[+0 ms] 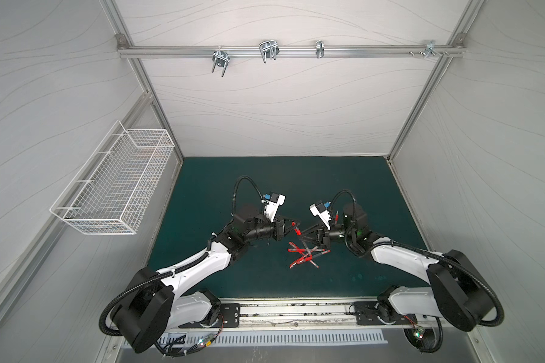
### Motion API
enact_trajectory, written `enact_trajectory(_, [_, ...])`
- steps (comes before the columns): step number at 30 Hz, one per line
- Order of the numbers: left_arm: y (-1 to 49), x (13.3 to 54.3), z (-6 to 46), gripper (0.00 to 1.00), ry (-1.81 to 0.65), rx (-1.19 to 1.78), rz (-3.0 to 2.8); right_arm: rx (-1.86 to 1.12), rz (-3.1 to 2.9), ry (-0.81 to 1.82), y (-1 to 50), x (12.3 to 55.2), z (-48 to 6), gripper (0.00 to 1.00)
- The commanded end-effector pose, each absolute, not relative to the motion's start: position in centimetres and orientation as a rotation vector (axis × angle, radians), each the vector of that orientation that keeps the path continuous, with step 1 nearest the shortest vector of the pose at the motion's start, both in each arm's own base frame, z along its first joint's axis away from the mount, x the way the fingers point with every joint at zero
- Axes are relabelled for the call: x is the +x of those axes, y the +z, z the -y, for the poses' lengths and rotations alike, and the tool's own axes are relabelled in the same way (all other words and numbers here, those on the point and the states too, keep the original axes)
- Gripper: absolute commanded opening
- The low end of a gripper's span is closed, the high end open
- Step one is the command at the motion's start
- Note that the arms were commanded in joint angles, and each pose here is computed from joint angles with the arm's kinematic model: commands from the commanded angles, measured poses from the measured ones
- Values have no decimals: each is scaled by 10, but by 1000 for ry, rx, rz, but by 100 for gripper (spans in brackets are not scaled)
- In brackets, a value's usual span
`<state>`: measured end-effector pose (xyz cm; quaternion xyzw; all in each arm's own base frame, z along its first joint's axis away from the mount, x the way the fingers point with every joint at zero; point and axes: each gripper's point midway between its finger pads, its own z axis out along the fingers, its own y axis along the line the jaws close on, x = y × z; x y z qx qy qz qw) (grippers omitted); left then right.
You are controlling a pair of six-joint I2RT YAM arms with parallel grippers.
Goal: Remove pen caps from pens
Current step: Open the pen cap on the pen.
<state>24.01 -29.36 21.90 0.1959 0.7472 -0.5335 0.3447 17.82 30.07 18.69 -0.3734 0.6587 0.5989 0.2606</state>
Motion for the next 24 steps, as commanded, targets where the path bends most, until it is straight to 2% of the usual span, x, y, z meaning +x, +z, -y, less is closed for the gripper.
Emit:
enact_trajectory(1, [249,239,298,8,-1400,562,-1821,-1036,-1726,1638,199,180,-303,8])
enact_trajectory(5, [248,241,298,26,-1396,552,-1831,-1013,-1755,1575,197,184,-304,4])
enact_trajectory(7, [246,241,298,30,-1396,550,-1837,-995,-1779,1488,194,187,-306,0])
enact_trajectory(12, [245,242,299,38,-1400,552,-1842,-961,-1764,1286,191,188,-310,0])
enact_trajectory(17, [245,242,300,38,-1407,555,-1839,-953,-1749,1250,192,186,-313,0])
enact_trajectory(24, [245,240,302,30,-1429,565,-1831,-953,-1748,1245,190,185,-316,0])
